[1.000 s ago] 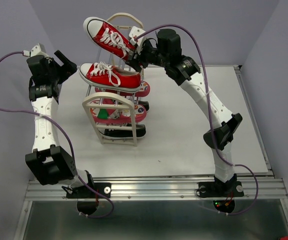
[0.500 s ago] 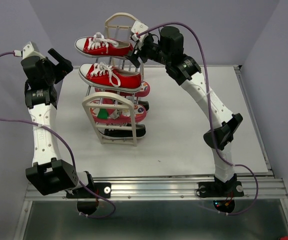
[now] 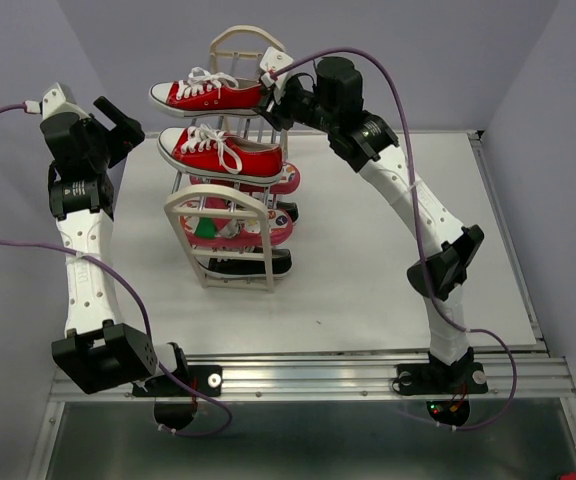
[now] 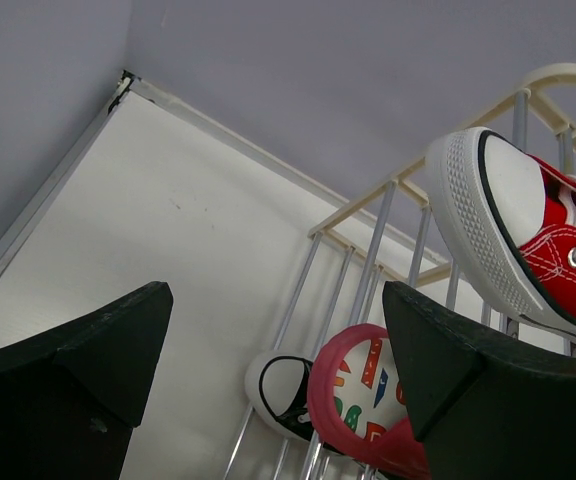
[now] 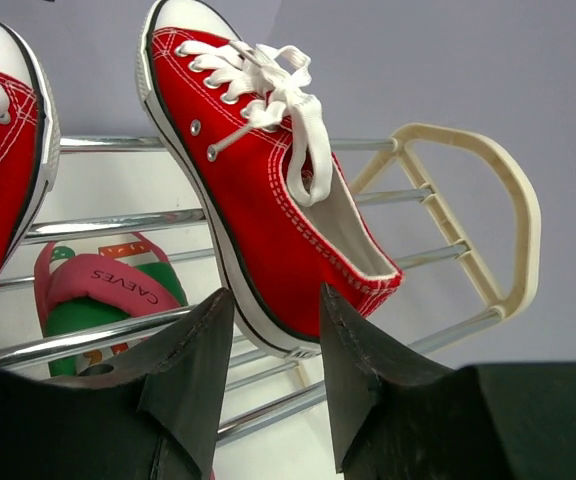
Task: Place and organize the shoes onto the shoe shelf
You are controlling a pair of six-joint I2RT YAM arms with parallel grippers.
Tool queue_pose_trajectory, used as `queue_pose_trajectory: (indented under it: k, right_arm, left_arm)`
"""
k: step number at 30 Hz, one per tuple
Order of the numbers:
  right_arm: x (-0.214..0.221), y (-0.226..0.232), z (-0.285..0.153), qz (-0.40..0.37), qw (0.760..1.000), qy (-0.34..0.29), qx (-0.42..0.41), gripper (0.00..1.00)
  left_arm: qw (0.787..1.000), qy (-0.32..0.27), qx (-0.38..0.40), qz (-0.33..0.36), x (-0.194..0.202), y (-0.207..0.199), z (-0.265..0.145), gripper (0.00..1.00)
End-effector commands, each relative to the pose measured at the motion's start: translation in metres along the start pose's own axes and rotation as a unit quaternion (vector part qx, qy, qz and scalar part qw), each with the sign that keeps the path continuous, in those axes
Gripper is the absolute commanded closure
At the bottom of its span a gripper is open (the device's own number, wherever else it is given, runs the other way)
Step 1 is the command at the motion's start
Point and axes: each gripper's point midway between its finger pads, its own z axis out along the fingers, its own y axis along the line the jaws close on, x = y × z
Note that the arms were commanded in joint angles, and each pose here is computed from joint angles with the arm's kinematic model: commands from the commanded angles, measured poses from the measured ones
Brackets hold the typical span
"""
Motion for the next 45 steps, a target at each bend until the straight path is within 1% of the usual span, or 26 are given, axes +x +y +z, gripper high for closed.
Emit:
queue_pose_trajectory:
  k: [1, 2, 4, 8, 9, 10, 11, 12, 13, 14, 17, 19, 21, 22, 25, 27, 29, 31, 32, 33, 34, 38, 40, 41, 43, 45]
  right_arm:
    - [-0.041, -0.008, -0.017, -0.014, 0.999, -0.043, 0.016, 0.58]
    - [-0.04, -0.009, -0.017, -0.012, 0.999, -0.042, 0.017, 0.7]
    - [-0.039, -0.008, -0.016, -0.012, 0.999, -0.04, 0.016, 0.74]
    - [-0.039, -0.008, -0.017, -0.015, 0.999, -0.042, 0.017, 0.77]
    - [-0.04, -0.01, -0.018, -0.017, 0.999, -0.042, 0.023, 0.74]
    - [-0.042, -0.014, -0.019, -0.016, 0.998, -0.044, 0.031, 0.69]
    - [-0.045, -0.017, -0.02, -0.015, 0.998, -0.047, 0.04, 0.6]
    - [-0.051, -0.024, -0.024, -0.015, 0.997, -0.05, 0.058, 0.55]
    - [-0.06, -0.029, -0.028, -0.009, 0.996, -0.058, 0.069, 0.46]
    - [-0.064, -0.032, -0.031, -0.009, 0.995, -0.06, 0.076, 0.43]
    - [-0.084, -0.043, -0.048, -0.019, 0.992, -0.077, 0.102, 0.4]
    - [-0.087, -0.047, -0.053, -0.021, 0.99, -0.082, 0.117, 0.34]
    - [-0.082, -0.048, -0.052, -0.023, 0.989, -0.08, 0.122, 0.26]
    - [-0.076, -0.047, -0.05, -0.021, 0.99, -0.073, 0.122, 0.25]
    - [-0.072, -0.045, -0.044, -0.021, 0.99, -0.073, 0.117, 0.15]
    - [-0.064, -0.053, -0.041, -0.014, 0.99, -0.072, 0.119, 0.12]
    - [-0.064, -0.064, -0.042, -0.003, 0.99, -0.085, 0.112, 0.07]
    - [-0.056, -0.063, -0.035, 0.006, 0.992, -0.091, 0.086, 0.05]
    - [-0.055, -0.066, -0.036, 0.006, 0.992, -0.095, 0.082, 0.01]
    - [-0.055, -0.063, -0.034, 0.006, 0.993, -0.099, 0.072, 0.0]
    - [-0.049, -0.059, -0.031, 0.006, 0.994, -0.101, 0.05, 0.0]
    - [-0.037, -0.049, -0.019, 0.018, 0.994, -0.108, 0.014, 0.0]
    - [-0.034, -0.048, -0.016, 0.023, 0.993, -0.115, 0.001, 0.0]
    - [-0.024, -0.045, -0.008, 0.031, 0.993, -0.111, -0.006, 0.0]
    - [-0.024, -0.042, -0.003, 0.037, 0.992, -0.12, -0.017, 0.0]
    - [-0.016, -0.046, 0.003, 0.047, 0.991, -0.126, -0.014, 0.0]
  left_arm:
    - [0.999, -0.032, 0.011, 0.011, -0.021, -0.009, -0.011, 0.01]
    - [0.999, -0.032, 0.011, 0.012, -0.02, -0.009, -0.011, 0.01]
    - [0.999, -0.035, 0.011, 0.012, -0.022, -0.009, -0.011, 0.01]
    - [0.999, -0.033, 0.011, 0.012, -0.02, -0.009, -0.01, 0.01]
    - [0.999, -0.033, 0.011, 0.012, -0.02, -0.008, -0.01, 0.01]
    - [0.999, -0.033, 0.01, 0.013, -0.02, -0.008, -0.01, 0.01]
    - [0.999, -0.032, 0.01, 0.013, -0.02, -0.008, -0.009, 0.01]
    - [0.999, -0.031, 0.007, 0.013, -0.019, -0.006, -0.008, 0.01]
    - [0.999, -0.032, 0.008, 0.014, -0.02, -0.007, -0.008, 0.01]
    - [0.999, -0.031, 0.007, 0.014, -0.02, -0.007, -0.008, 0.01]
    - [0.999, -0.033, 0.004, 0.016, -0.02, -0.005, -0.008, 0.01]
    - [0.999, -0.035, 0.003, 0.015, -0.022, -0.005, -0.007, 0.01]
    - [0.999, -0.035, 0.005, 0.017, -0.023, -0.006, -0.007, 0.01]
    - [0.999, -0.035, 0.006, 0.017, -0.023, -0.007, -0.007, 0.01]
    - [0.999, -0.033, 0.004, 0.017, -0.024, -0.006, -0.005, 0.01]
    - [0.999, -0.032, 0.004, 0.018, -0.024, -0.007, -0.004, 0.01]
    - [0.999, -0.031, 0.002, 0.018, -0.024, -0.006, -0.002, 0.01]
    - [0.999, -0.028, 0.001, 0.018, -0.023, -0.006, -0.001, 0.01]
    - [0.999, -0.029, -0.001, 0.018, -0.025, -0.005, 0.0, 0.01]
    - [0.999, -0.029, -0.002, 0.017, -0.025, -0.005, 0.0, 0.01]
    - [0.999, -0.028, -0.001, 0.018, -0.025, -0.006, 0.0, 0.01]
    - [0.999, -0.029, -0.004, 0.018, -0.026, -0.005, 0.003, 0.01]
    - [0.999, -0.029, -0.003, 0.018, -0.027, -0.005, 0.003, 0.01]
    - [0.999, -0.028, -0.004, 0.018, -0.026, -0.004, 0.005, 0.01]
    - [0.999, -0.027, -0.006, 0.018, -0.026, -0.003, 0.005, 0.01]
    - [0.999, -0.025, -0.006, 0.019, -0.024, -0.003, 0.006, 0.01]
